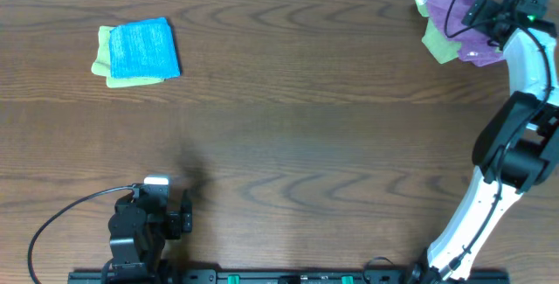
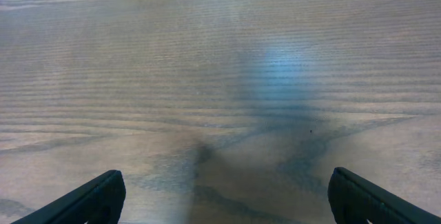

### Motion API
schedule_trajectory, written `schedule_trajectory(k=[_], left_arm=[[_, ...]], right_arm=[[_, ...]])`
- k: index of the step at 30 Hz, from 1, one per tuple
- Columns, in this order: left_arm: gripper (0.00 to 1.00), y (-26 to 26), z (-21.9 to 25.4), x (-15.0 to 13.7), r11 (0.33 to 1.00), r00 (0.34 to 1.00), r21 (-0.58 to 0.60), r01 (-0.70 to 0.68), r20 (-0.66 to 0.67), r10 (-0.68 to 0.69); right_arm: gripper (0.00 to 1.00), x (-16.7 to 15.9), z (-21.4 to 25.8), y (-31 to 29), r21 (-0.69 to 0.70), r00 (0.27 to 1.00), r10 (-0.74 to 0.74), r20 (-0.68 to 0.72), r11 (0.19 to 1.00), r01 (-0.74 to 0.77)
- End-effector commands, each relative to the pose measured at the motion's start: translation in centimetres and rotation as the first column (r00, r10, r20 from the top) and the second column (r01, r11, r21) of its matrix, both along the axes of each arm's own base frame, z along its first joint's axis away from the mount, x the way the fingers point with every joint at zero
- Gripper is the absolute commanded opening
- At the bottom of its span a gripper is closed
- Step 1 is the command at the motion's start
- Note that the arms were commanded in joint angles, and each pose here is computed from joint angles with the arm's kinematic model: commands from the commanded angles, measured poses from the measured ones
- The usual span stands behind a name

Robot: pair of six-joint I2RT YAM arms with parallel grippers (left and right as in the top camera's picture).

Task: Fold the cloth
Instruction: 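Reach the right gripper to the purple cloth and grasp it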

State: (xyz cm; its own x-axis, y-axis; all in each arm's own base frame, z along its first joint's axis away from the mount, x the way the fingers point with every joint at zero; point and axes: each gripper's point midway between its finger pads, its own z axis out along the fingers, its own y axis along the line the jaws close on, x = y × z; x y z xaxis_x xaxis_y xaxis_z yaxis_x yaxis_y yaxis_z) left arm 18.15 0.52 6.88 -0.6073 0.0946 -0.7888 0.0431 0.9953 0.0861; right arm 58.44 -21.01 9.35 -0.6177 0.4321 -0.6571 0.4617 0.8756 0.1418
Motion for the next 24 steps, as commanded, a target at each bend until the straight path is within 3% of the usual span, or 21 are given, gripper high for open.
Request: schedule_trajectory(k=[1, 7, 14, 24], left_arm=[[0.95, -0.1, -1.1, -0.3, 1.0, 0.999, 0.008, 0.016, -0.028, -0.016], [0.95, -0.1, -1.1, -0.3, 1.0, 0.999, 0.008, 0.016, -0.028, -0.016], [0.95, -0.1, -1.1, -0.3, 1.0, 0.999, 0.008, 0.016, -0.028, -0.016], [0.95, -0.1, -1.1, -0.3, 1.0, 0.999, 0.008, 0.016, -0.028, -0.016]], right_arm=[[0.91, -0.3, -2.4, 0.0, 0.038, 0.999, -0.012, -0.041, 0.999, 0.014], [0.86, -0.4, -4.1, 0.5, 0.064, 0.998, 0.003, -0.068, 0.998, 0.002], [0.54, 0.2, -3.9, 1.3, 0.086, 0.998, 0.037, -0.042, 0.996, -0.033], [0.27, 0.3, 0.1, 1.6, 0.051, 0.998, 0.06, 0.005, 0.997, -0.06]])
